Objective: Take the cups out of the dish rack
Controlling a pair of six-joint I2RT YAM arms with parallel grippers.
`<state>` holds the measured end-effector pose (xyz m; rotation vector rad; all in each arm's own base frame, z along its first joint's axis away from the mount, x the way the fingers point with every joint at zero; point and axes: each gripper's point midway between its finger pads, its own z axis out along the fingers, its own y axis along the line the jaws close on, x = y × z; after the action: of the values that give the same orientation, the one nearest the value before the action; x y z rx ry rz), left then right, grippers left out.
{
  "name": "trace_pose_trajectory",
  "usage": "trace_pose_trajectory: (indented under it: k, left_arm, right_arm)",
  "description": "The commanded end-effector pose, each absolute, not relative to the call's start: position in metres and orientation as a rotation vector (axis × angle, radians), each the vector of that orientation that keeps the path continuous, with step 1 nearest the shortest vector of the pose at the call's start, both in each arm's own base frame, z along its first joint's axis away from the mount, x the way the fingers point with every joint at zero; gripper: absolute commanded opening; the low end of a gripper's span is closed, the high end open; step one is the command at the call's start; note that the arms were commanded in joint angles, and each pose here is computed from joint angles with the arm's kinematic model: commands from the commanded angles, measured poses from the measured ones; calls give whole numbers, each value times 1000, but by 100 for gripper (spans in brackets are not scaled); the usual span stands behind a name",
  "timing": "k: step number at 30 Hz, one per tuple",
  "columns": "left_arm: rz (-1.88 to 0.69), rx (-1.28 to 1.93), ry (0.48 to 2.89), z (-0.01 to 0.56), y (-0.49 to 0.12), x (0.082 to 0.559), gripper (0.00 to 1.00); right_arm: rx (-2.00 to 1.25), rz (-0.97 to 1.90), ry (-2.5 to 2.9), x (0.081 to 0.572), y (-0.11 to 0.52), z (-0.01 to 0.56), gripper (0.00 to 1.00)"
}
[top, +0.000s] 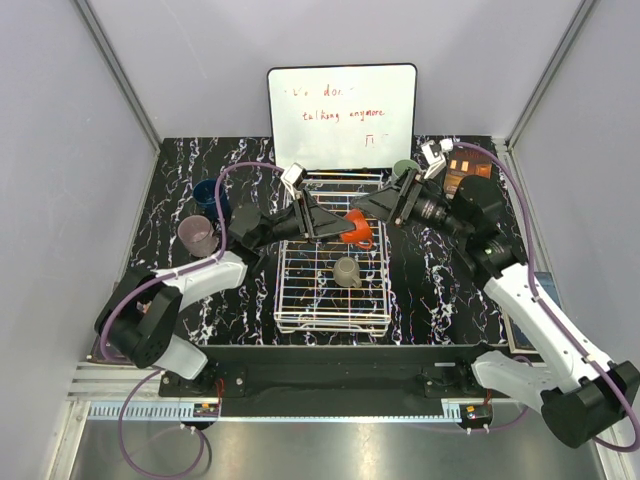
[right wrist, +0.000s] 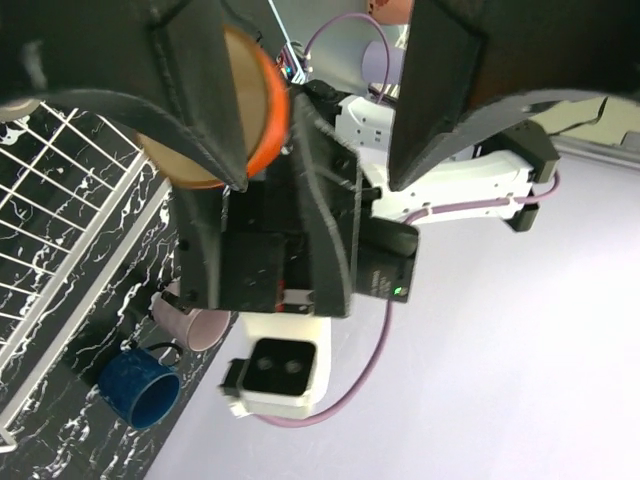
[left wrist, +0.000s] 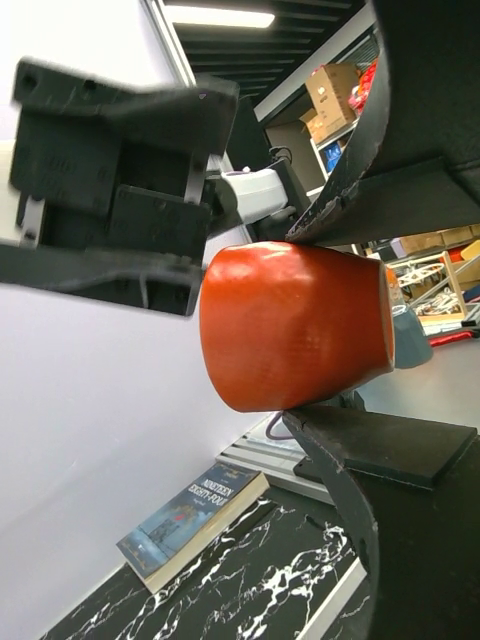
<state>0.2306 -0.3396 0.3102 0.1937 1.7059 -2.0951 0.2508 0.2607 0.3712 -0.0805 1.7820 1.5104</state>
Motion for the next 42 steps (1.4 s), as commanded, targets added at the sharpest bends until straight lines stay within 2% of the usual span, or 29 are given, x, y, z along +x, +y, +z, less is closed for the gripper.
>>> trace_pose_trajectory:
  k: [1, 11, 20, 39, 42]
  left_arm:
    - [-2071, 268, 1588, 335, -339, 233, 0]
    - [-1975, 377, 1709, 321, -331, 220, 0]
    - [-1941, 384, 1707, 325, -326, 218, 0]
    - [-1966, 410, 1674, 339, -337, 207, 0]
    - [-1968, 423, 1668, 342, -339, 204, 0]
  right_arm:
    - [-171, 1496, 1731, 233, 258, 394, 70]
    - [-202, 1442, 1820, 225, 253, 382, 73]
    - [-190, 1373, 1890, 224, 247, 362, 73]
    - [-216, 1462, 1946, 219, 258, 346, 68]
    - [-226, 1482, 1964, 218, 261, 342, 64]
